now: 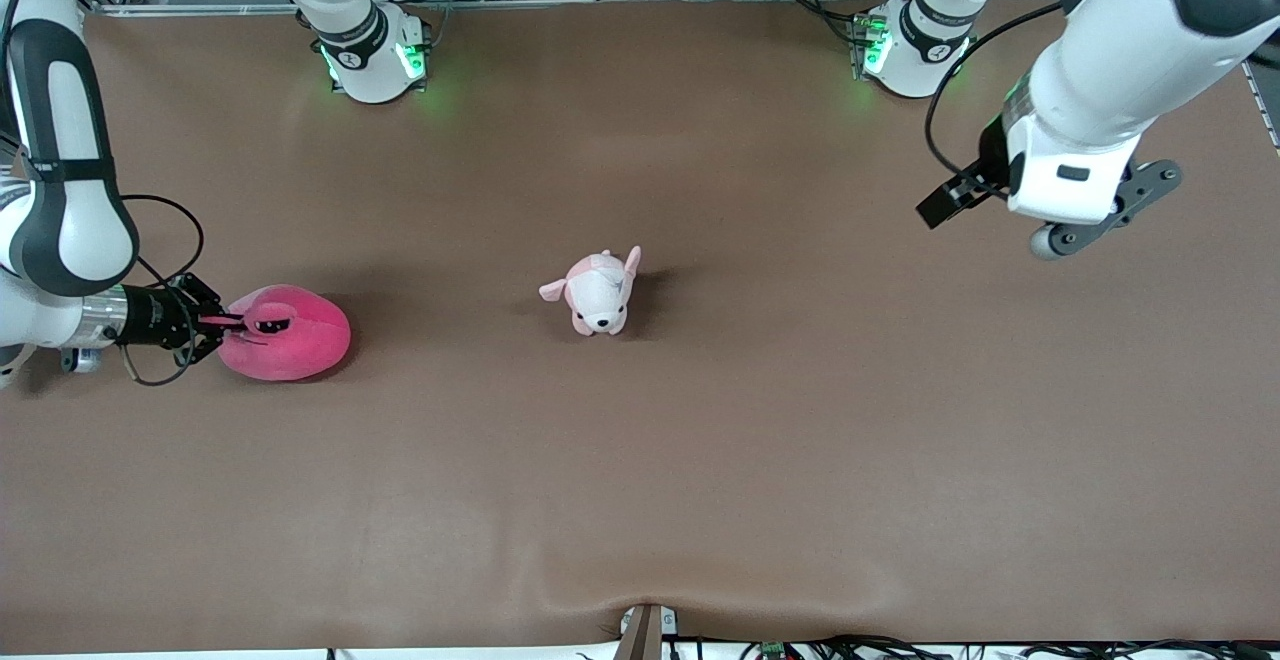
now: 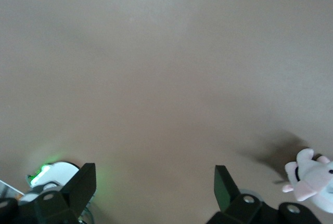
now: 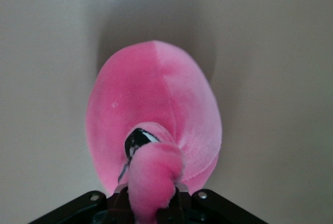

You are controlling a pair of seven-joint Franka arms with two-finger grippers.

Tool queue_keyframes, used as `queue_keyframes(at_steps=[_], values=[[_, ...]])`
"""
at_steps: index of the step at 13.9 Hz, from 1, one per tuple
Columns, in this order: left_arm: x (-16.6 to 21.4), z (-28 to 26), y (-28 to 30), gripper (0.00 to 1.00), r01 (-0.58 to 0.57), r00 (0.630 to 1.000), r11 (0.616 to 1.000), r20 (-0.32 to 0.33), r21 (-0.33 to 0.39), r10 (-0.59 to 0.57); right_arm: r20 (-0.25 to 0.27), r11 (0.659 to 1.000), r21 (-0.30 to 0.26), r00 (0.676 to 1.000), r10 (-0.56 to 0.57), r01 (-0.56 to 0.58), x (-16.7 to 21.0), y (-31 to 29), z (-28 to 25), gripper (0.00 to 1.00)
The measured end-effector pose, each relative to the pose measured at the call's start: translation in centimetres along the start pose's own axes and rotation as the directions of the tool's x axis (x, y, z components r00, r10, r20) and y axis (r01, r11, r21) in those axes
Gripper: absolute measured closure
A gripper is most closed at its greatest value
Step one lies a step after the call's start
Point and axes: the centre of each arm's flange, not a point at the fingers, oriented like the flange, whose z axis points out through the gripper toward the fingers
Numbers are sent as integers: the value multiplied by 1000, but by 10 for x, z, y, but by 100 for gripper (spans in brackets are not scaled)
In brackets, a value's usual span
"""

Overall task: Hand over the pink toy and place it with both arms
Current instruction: 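Carry the pink toy toward the grey toy while the left gripper withdraws, then lower the pink toy onto the table and open the right gripper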

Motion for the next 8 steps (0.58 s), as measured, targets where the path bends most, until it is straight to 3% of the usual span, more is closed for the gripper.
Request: queue_keyframes(at_steps=[3, 5, 8], values=[[17, -11, -29, 0, -109, 994, 994, -16, -10, 109, 8, 997, 5, 997, -71, 71, 3, 3, 0, 85], [23, -12, -38, 0, -156, 988, 988, -18, -10, 156, 2, 994, 16, 994, -113, 113, -7, -2, -9, 70], [21, -16, -39, 0, -173, 985, 985, -26, -12, 173, 26, 985, -1, 984, -174, 174, -36, -8, -63, 37]])
